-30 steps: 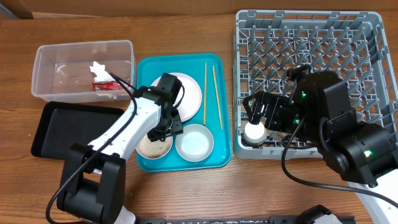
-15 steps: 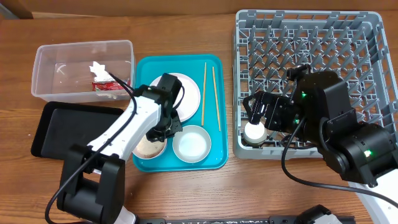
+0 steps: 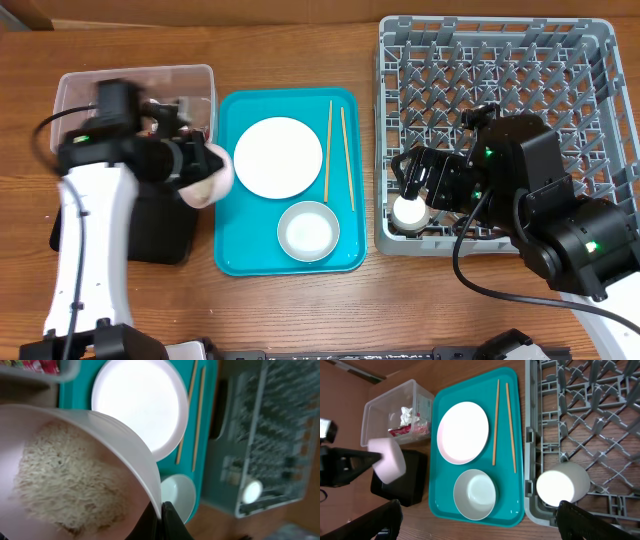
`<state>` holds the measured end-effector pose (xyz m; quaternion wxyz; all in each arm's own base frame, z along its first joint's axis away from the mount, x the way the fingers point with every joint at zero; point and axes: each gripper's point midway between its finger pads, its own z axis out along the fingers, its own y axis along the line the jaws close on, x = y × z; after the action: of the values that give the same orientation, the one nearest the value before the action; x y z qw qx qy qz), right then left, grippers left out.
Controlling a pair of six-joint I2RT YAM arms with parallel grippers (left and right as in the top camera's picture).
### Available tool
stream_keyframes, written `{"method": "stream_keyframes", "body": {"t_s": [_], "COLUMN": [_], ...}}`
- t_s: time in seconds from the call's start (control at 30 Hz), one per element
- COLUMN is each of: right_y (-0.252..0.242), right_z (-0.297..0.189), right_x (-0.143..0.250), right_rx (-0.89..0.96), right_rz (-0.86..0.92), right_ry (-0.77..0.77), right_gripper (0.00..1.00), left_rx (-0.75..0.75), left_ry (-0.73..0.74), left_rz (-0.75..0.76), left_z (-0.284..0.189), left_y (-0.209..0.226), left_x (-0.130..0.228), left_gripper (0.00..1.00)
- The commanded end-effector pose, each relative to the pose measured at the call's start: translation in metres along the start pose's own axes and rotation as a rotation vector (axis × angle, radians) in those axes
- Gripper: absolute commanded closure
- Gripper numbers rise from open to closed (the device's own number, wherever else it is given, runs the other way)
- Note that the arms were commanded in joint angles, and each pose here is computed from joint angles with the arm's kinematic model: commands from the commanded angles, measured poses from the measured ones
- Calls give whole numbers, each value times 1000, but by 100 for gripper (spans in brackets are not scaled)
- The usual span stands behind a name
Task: Sort waste into correct bins and load items into the dishwasher
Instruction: 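Tip the pink bowl to pour rice onto the black tray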
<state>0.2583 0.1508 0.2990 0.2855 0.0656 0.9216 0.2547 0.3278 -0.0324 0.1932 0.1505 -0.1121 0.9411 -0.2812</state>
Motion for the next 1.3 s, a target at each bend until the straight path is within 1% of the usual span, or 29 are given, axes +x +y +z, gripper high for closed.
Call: {"method": "stream_keyframes", "body": {"t_s": [0.0, 0.03, 0.07, 0.17, 0.43, 0.6, 0.7, 0.9, 0.97, 1.03, 1.07, 1.1, 1.13, 1.17, 1.2, 1.27], "right_y": [2, 2, 1, 1, 1, 1, 1, 1, 1, 1, 1, 1, 1, 1, 1, 1], "right_z": [-6, -6, -6, -6, -6, -6, -6, -6, -6, -6, -6, -6, -6, -6, -6, -7], "right_x": [-4, -4, -4, -4, -4, -4, -4, -4, -4, -4, -4, -4, -4, -4, -4, -4], "right_rx": [-7, -6, -1, 0, -1, 0, 0, -1, -1, -1, -1, -1, -1, -1, -1, -1], "right_rz": [-12, -12, -12, -12, -12, -12, -12, -12, -12, -12, -12, -12, -12, -12, -12, -12], "right_ry": [-27, -28, -32, -32, -31, -31, -31, -32, -32, -32, -32, -31, -31, -31, -31, -31], "right_gripper": [0, 0, 0, 0, 0, 0, 0, 0, 0, 0, 0, 0, 0, 0, 0, 0], "left_rx": [390, 430, 497, 558, 628, 636, 667, 684, 706, 653, 641, 665, 683, 681, 665, 669], "left_ry": [-109, -137, -190, -257, -418, -433, -454, -516, -511, -496, -483, -473, -477, -501, -504, -490], "left_rz": [90, 75, 26, -39, -176, -202, -195, -167, -184, -152, -166, -208, -215, -165, -146, -207], "left_z": [-25, -27, -30, -34, -50, -50, -52, -63, -64, -58, -55, -56, -58, -60, -59, -57], "left_y": [0, 7, 25, 53, 114, 124, 121, 126, 121, 126, 129, 127, 124, 122, 125, 132], "left_x": [-10, -11, -13, -11, -11, -11, -11, -16, -14, -11, -10, -10, -10, -11, -11, -16], "left_gripper": [96, 96, 96, 96, 96, 96, 96, 96, 96, 96, 96, 96, 96, 96, 96, 96]}}
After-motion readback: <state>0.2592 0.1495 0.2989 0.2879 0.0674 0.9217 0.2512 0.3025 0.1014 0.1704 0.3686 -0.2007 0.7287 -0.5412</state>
